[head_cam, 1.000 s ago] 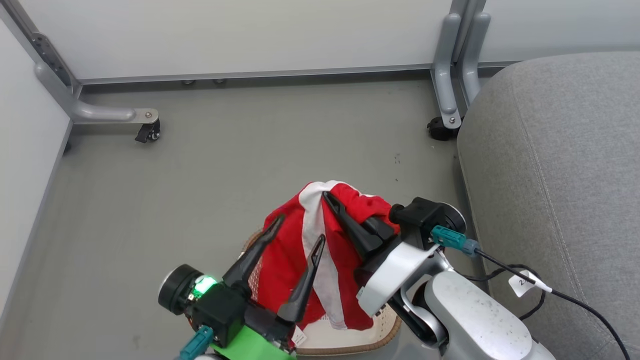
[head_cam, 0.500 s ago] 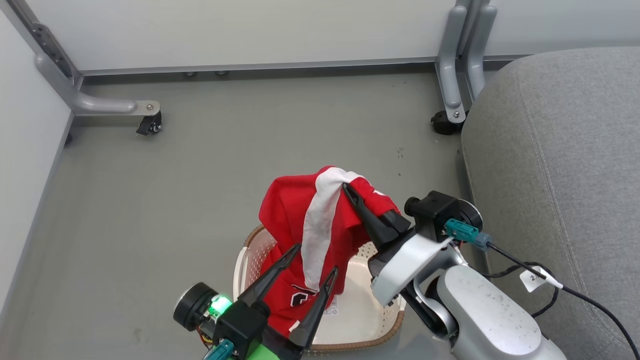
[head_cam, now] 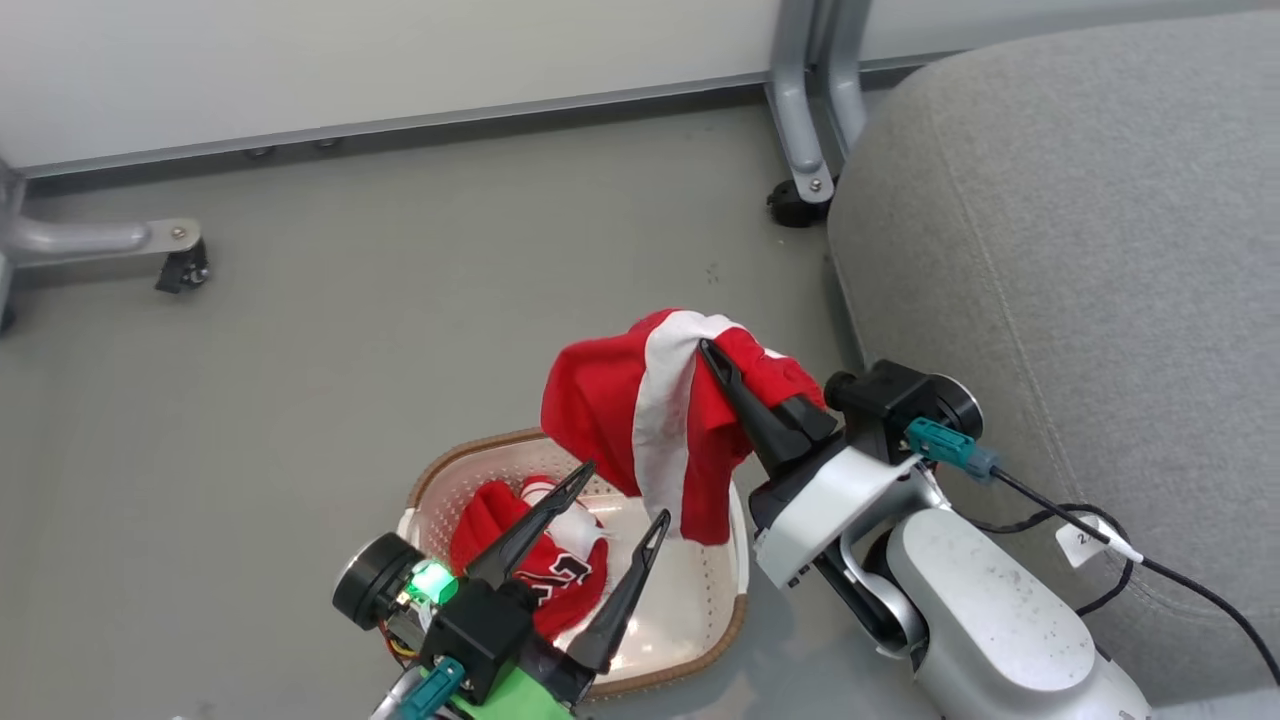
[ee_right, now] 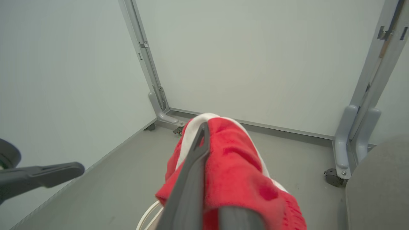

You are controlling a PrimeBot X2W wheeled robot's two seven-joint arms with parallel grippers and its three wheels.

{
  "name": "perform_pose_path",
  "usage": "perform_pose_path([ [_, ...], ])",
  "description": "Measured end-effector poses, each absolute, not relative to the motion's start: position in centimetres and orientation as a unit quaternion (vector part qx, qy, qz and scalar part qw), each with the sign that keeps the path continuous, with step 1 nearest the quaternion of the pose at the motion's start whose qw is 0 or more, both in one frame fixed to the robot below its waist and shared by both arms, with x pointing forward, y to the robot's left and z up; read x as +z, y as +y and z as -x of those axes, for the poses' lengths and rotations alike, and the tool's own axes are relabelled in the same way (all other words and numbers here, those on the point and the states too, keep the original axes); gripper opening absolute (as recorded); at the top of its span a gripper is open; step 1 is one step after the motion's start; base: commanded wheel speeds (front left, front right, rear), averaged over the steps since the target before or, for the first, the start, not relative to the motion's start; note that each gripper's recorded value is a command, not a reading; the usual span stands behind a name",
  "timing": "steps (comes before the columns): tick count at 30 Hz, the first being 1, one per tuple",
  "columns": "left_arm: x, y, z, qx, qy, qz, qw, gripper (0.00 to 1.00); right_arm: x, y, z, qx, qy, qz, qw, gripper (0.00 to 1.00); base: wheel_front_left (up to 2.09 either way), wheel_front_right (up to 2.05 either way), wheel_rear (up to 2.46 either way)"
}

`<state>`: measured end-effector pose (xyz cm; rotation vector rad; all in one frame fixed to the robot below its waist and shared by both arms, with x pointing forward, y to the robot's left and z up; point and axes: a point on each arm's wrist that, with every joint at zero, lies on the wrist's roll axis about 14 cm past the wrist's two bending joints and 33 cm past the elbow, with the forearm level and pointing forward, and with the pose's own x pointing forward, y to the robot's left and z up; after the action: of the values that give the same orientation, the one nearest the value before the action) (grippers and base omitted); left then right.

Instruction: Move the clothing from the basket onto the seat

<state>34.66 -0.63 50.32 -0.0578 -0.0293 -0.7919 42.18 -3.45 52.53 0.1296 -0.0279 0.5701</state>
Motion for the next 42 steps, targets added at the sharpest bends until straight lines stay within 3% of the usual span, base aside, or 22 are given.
perform_pose_path([
  [14,49.8,-7.6,-35.6,-0.507,-0.012,0.024,0.861,1.00,52.0,-15.2,-42.0,0.112,-0.024,-0.057,0.992,0.00,0.00,0.00,0.00],
  [22,49.3,-11.6,-34.7,-0.573,-0.004,0.038,0.819,1.00,50.6,-21.8,-40.1,0.012,-0.007,-0.046,0.999,0.00,0.00,0.00,0.00],
  [29,48.4,-13.4,-35.4,-0.599,0.001,0.055,0.799,1.00,50.1,-27.5,-40.5,-0.060,0.000,-0.017,0.998,0.00,0.00,0.00,0.00],
  [35,48.3,-14.1,-37.0,-0.602,-0.012,0.072,0.795,1.00,52.0,-32.8,-42.9,-0.106,-0.015,0.028,0.994,0.00,0.00,0.00,0.00],
  [42,47.9,-12.8,-40.4,-0.573,-0.033,0.072,0.816,1.00,57.1,-36.8,-48.0,-0.122,-0.075,0.081,0.986,0.00,0.00,0.00,0.00],
])
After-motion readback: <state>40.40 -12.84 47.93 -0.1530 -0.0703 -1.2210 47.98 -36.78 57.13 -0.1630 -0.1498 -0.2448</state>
